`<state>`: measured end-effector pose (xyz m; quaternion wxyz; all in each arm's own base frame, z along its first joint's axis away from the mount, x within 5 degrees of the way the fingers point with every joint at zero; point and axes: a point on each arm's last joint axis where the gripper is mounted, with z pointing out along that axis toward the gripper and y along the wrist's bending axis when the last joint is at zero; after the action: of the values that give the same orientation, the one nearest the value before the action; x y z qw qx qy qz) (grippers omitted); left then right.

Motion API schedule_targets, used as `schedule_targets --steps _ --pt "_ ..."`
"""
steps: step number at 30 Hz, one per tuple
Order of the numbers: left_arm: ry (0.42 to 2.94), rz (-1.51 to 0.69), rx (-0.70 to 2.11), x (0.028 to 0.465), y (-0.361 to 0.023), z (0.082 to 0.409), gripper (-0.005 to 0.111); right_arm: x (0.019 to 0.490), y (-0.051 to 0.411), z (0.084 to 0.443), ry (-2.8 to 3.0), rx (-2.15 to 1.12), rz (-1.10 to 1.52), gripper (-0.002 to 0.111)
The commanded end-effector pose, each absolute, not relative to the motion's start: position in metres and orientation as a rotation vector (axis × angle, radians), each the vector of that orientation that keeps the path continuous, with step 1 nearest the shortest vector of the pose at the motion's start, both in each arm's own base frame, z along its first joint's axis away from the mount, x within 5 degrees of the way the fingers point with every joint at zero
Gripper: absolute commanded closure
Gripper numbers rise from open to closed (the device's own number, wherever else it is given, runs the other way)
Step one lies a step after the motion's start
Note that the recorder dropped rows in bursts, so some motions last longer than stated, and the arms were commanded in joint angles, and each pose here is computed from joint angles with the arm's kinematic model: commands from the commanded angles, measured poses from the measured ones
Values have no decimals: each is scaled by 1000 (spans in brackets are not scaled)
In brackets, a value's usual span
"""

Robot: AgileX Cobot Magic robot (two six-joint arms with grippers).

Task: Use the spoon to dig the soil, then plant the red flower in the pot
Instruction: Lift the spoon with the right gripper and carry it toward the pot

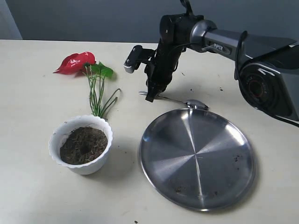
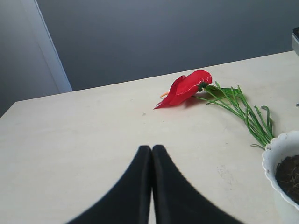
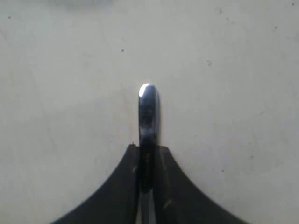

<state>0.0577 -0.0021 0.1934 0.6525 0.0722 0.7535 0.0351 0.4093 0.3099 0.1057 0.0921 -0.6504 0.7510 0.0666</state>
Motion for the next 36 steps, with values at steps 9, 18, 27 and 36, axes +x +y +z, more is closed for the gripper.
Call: schedule_targets --steps 9,18,27,36 --pt "1701 77 163 58 -2 194 106 420 311 98 2165 -1840 114 109" --pt "1699 77 162 58 -2 194 106 428 320 156 2015 -1637 154 109" --pt "1699 75 161 58 -2 194 106 425 330 211 1924 -1387 333 109" --pt "1699 75 161 58 -2 194 106 409 332 282 1834 -1165 583 109"
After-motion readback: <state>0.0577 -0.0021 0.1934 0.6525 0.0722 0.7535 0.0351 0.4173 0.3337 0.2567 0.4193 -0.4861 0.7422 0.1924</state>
